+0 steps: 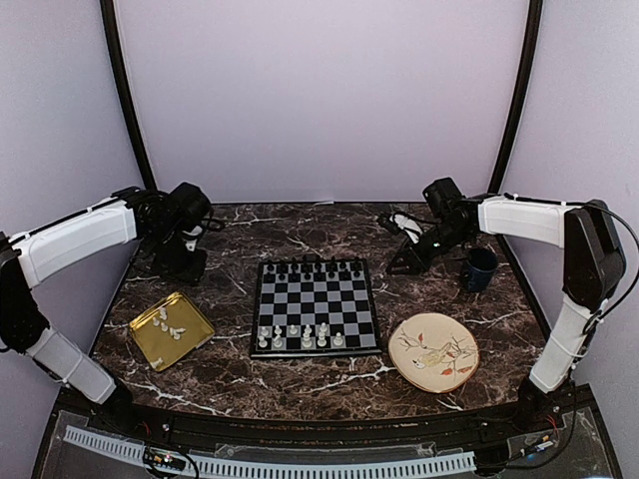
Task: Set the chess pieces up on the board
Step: Pick up the pawn from the storage box.
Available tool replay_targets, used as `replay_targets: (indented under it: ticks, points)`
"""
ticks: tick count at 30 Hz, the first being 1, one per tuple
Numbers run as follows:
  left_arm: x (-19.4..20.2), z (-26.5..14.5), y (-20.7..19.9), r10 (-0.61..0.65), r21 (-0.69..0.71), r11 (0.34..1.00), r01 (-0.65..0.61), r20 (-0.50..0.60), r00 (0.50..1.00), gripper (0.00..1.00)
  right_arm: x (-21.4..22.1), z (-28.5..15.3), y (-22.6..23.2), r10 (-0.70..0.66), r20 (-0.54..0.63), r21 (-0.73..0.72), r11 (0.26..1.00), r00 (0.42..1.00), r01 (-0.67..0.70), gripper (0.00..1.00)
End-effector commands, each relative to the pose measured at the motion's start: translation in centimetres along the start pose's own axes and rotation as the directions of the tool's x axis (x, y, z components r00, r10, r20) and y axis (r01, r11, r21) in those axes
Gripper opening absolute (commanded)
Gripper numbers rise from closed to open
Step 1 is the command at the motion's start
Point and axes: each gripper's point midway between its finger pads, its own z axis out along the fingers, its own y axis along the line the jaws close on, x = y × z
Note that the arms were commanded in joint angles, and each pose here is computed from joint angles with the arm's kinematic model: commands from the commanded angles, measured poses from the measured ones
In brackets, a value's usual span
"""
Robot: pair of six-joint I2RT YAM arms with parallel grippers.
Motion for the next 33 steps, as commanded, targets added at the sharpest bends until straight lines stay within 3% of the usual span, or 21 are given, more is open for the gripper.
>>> replay_targets:
  ticks: [1, 8, 33]
  points:
    - [3.4, 2.2, 5.0, -0.233, -0.058, 0.972, 0.228, -0.109, 0.966, 0.23, -1.0, -0.2, 0.2, -0.024, 0.023, -0.011, 1.000, 0.999, 0.025, 0.32]
    - [5.5, 5.4, 7.9, -0.354, -0.101, 0.935, 0.341, -0.191, 0.915, 0.25, -1.0, -0.3, 0.3, -0.026, 0.027, -0.012, 1.000, 0.999, 0.027, 0.32]
    - [8.7, 10.8, 9.3, -0.415, -0.157, 0.910, 0.385, -0.318, 0.852, 0.19, -0.9, -0.3, 0.2, -0.026, 0.021, -0.009, 1.000, 0.999, 0.026, 0.32]
